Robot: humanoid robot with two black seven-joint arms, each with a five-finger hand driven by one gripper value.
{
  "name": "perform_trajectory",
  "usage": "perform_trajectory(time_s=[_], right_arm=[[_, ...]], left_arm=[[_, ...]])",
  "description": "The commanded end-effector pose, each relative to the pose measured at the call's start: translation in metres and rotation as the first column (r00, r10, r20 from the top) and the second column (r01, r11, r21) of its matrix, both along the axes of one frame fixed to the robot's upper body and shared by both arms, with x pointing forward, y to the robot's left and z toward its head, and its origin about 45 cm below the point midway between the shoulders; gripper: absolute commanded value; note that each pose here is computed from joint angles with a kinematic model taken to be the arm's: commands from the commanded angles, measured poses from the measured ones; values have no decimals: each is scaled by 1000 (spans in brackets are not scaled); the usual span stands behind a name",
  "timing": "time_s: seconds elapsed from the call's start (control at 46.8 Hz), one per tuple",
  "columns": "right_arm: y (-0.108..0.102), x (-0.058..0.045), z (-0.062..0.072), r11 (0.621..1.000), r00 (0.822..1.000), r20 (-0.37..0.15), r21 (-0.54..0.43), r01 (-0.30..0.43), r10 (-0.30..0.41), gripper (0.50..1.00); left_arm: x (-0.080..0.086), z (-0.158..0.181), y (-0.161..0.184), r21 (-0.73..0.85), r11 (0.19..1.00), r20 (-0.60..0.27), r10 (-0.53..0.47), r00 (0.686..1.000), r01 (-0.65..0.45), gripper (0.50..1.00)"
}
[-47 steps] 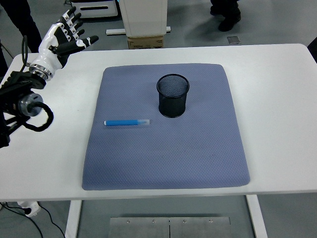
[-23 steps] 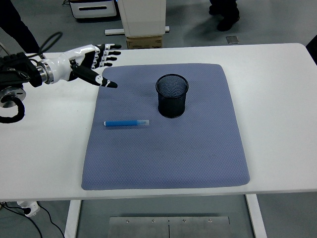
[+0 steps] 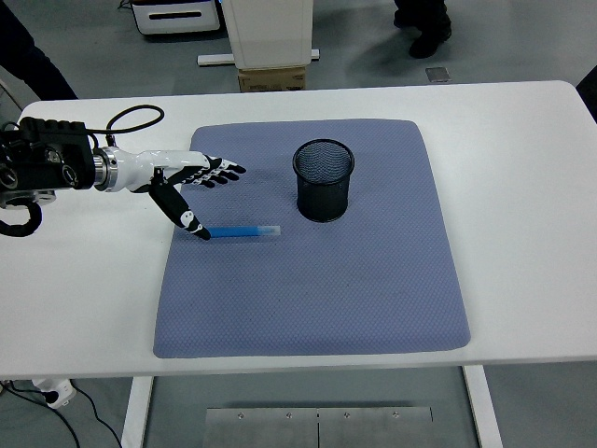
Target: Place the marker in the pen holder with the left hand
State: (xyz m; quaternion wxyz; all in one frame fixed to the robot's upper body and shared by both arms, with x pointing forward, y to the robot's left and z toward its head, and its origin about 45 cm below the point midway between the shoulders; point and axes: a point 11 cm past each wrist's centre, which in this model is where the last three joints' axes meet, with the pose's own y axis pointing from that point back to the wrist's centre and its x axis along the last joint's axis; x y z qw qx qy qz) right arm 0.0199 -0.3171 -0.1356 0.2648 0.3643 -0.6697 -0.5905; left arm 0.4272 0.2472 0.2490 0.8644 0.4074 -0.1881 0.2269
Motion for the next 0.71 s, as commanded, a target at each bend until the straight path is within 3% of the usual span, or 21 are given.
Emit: perform_trajectory(time_s=[0.0, 0.256, 0.684], right_arm=[[0, 0, 0, 1000, 1000, 0, 0, 0, 0, 1000], [0, 0, 0, 1000, 1000, 0, 0, 0, 0, 1000], [0, 0, 0, 1000, 1000, 0, 0, 0, 0, 1000]], left_arm=[[-1, -2, -3, 15, 1000, 5, -21, 1000, 20, 1000], [-1, -16, -31, 45, 997, 66, -70, 995, 67, 1000], [-3, -29, -39, 69, 996, 92, -68, 993, 62, 1000]])
